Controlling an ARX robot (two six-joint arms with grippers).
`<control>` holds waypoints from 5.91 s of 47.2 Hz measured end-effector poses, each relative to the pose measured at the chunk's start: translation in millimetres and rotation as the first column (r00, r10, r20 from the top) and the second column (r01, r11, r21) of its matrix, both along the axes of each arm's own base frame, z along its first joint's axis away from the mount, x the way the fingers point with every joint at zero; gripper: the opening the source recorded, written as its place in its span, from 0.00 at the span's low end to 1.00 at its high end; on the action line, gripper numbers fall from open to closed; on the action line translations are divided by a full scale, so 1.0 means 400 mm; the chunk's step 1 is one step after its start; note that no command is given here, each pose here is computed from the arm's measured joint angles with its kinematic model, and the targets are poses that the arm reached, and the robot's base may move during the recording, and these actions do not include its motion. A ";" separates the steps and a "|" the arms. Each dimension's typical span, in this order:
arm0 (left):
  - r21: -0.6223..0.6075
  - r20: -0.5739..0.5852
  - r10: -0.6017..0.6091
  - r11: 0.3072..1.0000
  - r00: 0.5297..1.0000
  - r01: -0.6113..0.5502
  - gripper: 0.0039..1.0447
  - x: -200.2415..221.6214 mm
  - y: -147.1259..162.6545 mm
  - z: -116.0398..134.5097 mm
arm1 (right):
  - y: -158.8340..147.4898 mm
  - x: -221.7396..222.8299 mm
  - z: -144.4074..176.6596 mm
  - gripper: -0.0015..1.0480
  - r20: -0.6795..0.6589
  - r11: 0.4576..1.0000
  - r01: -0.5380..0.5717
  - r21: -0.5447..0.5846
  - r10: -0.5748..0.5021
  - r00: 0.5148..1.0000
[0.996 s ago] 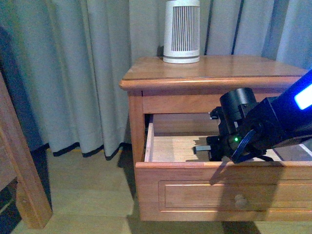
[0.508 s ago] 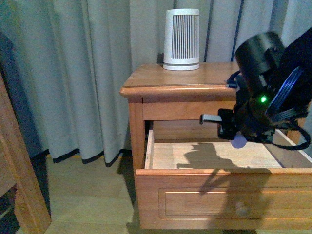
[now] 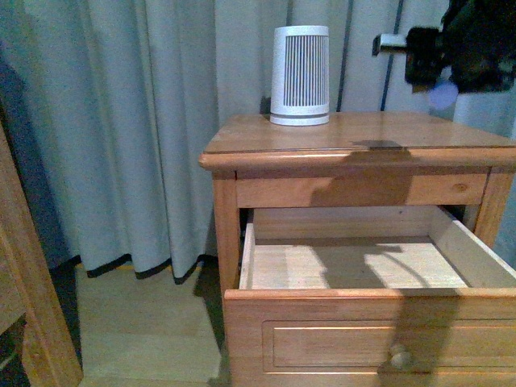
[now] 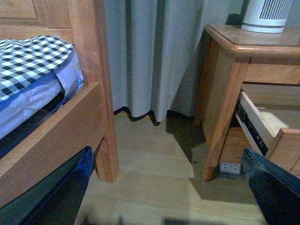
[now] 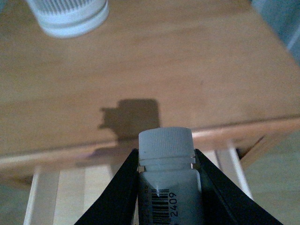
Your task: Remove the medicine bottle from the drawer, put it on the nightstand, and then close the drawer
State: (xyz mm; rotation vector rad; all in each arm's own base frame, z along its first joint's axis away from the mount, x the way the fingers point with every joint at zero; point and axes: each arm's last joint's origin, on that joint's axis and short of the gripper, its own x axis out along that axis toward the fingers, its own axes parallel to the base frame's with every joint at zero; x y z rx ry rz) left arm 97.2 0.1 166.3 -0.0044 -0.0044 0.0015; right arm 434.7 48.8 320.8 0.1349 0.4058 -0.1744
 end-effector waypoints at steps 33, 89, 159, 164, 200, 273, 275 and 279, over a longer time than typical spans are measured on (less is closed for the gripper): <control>0.000 0.000 0.000 1.000 1.000 0.000 0.94 0.000 0.000 0.000 | -0.086 0.309 -0.139 0.34 -0.033 0.965 0.206 -0.159 -0.214 0.976; 0.000 0.000 0.000 1.000 1.000 0.000 0.94 0.000 0.000 0.000 | -0.054 -0.517 -0.247 0.93 -0.075 0.997 0.070 -0.041 -0.073 0.995; 0.000 0.000 0.000 1.000 1.000 0.000 0.94 0.000 0.000 0.000 | -0.046 0.149 -0.541 0.93 -0.095 0.945 0.022 -0.326 -0.056 0.994; 0.000 0.000 0.000 1.000 1.000 0.000 0.94 0.000 0.000 0.000 | -0.049 0.153 -0.537 0.93 -0.095 0.941 0.019 -0.337 -0.054 0.994; 0.000 0.000 0.000 1.000 1.000 0.000 0.94 0.000 0.000 0.000 | -0.174 -0.455 -0.226 0.93 0.124 0.954 0.241 -0.178 -0.221 0.967; 0.000 0.000 0.000 1.000 1.000 0.000 0.94 0.000 0.000 0.000 | -0.121 -0.843 -0.385 0.03 0.380 0.974 -0.142 -0.177 0.201 0.903; 0.000 0.000 0.000 1.000 1.000 0.000 0.94 0.000 0.000 0.000 | -0.121 -0.843 -0.384 0.03 0.380 0.974 -0.142 -0.176 0.200 0.903; 0.000 0.000 0.000 1.000 1.000 0.000 0.94 0.000 0.000 0.000 | -0.121 -0.843 -0.384 0.19 0.380 0.974 -0.142 -0.177 0.201 0.903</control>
